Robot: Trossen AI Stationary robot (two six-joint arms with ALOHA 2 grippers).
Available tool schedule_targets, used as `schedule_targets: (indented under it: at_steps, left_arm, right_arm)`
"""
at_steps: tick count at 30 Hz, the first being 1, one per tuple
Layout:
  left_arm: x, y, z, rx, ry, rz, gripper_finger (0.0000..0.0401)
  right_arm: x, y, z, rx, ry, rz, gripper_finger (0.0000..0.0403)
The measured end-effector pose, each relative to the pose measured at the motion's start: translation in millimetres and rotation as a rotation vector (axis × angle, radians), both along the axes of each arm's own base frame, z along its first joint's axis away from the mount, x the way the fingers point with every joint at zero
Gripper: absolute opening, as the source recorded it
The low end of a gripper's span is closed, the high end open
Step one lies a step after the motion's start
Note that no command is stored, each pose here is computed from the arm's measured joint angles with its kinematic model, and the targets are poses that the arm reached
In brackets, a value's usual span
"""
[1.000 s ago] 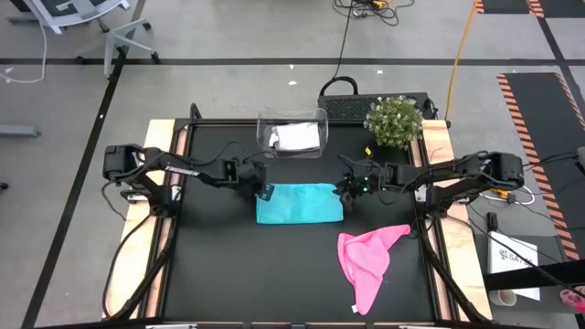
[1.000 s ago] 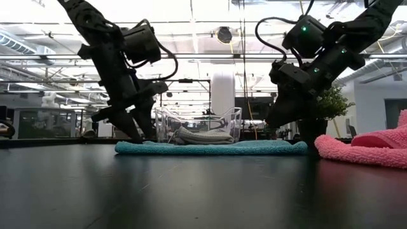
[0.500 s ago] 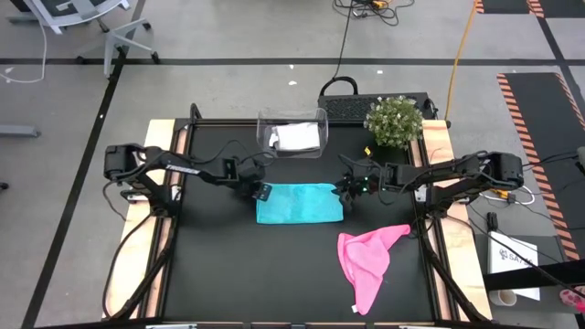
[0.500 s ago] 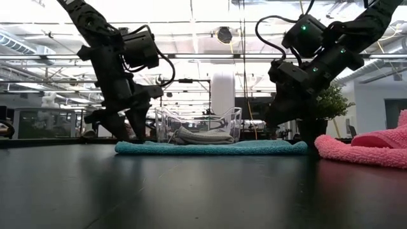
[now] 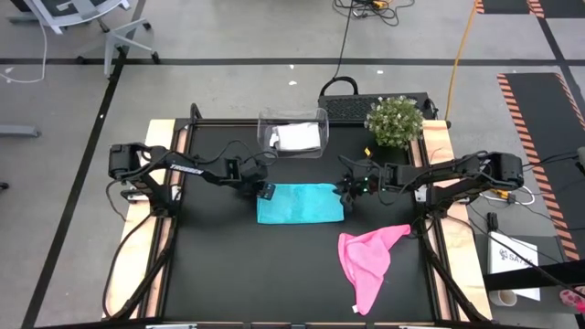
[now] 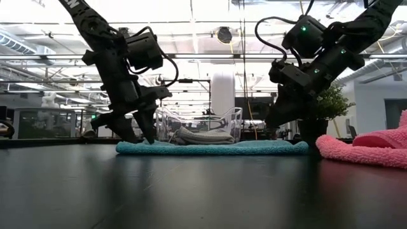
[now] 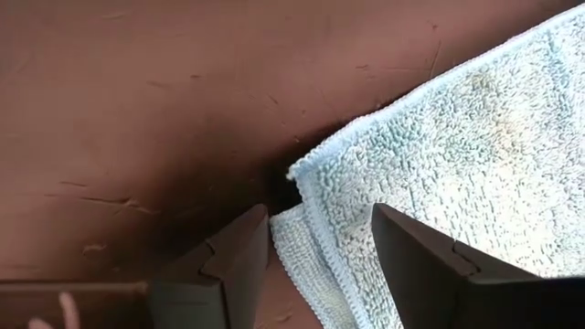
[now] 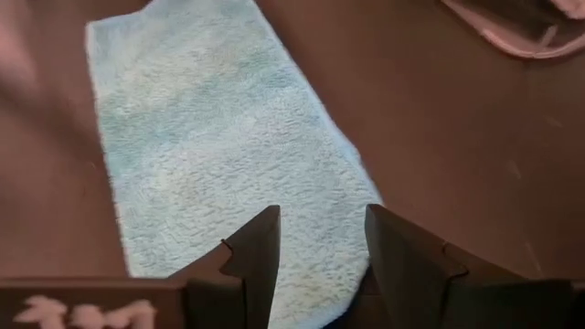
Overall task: Fold microfiber towels
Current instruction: Fold the light blue microfiber cloth
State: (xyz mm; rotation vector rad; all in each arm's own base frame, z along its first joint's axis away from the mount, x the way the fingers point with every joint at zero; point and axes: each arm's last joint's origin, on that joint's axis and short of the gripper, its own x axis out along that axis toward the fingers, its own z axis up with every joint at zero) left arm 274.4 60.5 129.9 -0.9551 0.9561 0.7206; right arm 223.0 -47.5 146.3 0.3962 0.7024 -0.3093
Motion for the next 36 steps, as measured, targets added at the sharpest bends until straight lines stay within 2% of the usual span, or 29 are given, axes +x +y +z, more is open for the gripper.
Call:
schedule_targets:
  at_steps: [5, 11, 22, 31, 33, 36]
  left_arm:
    - [1, 0, 0, -0.001, -0.01, 0.006, 0.02]
    - [2, 0, 0, 0.0, -0.021, 0.005, 0.02]
    - [2, 0, 0, -0.007, -0.026, 0.014, 0.02]
    - [2, 0, 0, -0.002, -0.027, 0.017, 0.0196]
    - [2, 0, 0, 0.008, -0.024, 0.025, 0.0179]
    - [2, 1, 0, 0.035, -0.016, 0.037, 0.0131]
  right_arm:
    - [-1, -3, -5, -0.009, 0.018, -0.023, 0.0155]
    - [4, -6, -24, 0.009, 0.083, -0.026, 0.0155]
    - [17, -7, -49, 0.049, 0.074, -0.03, 0.0152]
    - [17, -8, -46, 0.038, 0.06, -0.032, 0.0076]
    - [17, -8, -46, 0.04, 0.061, -0.033, 0.0053]
    - [17, -8, -46, 0.045, 0.061, -0.03, 0.0017]
